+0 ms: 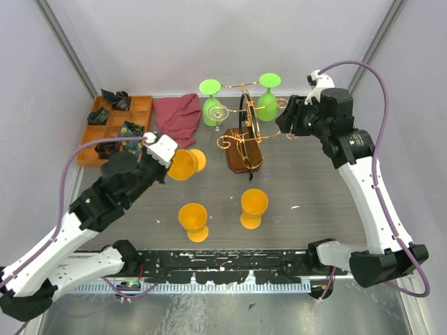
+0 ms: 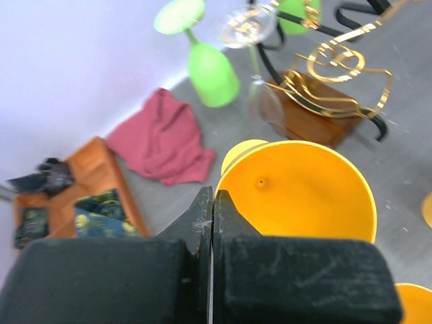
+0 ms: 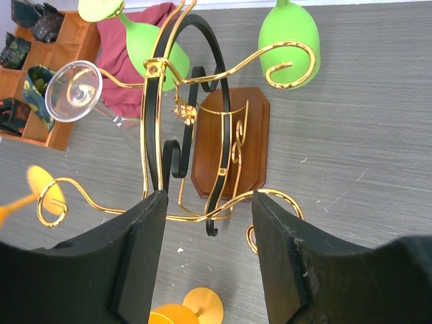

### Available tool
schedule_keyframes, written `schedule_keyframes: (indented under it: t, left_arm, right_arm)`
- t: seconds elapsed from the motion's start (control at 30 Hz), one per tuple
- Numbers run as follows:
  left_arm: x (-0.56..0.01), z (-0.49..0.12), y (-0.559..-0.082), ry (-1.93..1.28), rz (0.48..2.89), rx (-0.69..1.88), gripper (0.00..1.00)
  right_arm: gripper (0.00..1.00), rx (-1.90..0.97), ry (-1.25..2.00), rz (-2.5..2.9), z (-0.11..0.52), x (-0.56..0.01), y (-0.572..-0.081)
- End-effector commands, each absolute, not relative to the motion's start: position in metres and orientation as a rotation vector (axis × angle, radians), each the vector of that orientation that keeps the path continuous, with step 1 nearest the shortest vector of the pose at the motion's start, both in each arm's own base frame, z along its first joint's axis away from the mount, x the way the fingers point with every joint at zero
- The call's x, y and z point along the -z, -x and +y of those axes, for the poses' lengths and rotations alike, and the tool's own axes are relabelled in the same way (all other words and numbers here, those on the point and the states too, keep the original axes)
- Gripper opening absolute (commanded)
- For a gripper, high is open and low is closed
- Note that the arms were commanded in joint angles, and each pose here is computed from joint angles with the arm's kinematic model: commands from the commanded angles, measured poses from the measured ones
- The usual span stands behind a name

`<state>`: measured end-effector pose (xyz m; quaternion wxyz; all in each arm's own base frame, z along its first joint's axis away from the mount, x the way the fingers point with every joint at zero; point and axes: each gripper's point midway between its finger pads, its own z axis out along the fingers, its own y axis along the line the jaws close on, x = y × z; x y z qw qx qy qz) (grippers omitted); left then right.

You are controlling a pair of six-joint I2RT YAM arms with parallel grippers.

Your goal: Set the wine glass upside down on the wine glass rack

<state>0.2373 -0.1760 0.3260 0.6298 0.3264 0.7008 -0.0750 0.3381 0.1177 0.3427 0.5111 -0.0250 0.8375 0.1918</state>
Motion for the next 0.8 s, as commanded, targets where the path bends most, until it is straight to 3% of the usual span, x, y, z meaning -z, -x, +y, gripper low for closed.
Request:
schedule_keyframes:
  t: [0.0, 0.13, 0.3, 0.5, 0.77]
  left_arm:
    - [-0.379, -0.132, -0.243, -0.61, 1.485, -0.022, 0.0]
    - [-0.418, -0.126, -0.247, -0.576, 1.342, -0.082, 0.0]
    - [-0.482, -0.147, -0.261, -0.567, 1.112, -0.135, 0.0]
    - [-0.535, -0.188, -0.278, -0.632, 0.825, -0.255, 0.0]
    - [-0.565, -0.219, -0.269, -0.595, 0.568, -0.22, 0.0]
  right_arm:
    - [0.59, -0.502, 0.045, 1.896, 0.122, -0.377, -0.342]
    - [0.6, -0.563, 0.071, 1.862, 0.132, -0.393, -0.341]
    - [0.72, -0.792, 0.075, 1.82, 0.162, -0.416, -0.341]
    - [0.73, -1.121, 0.045, 1.763, 0.2, -0.443, -0.343]
    - [0.74, -1.224, 0.066, 1.65, 0.214, -0.491, -0.345]
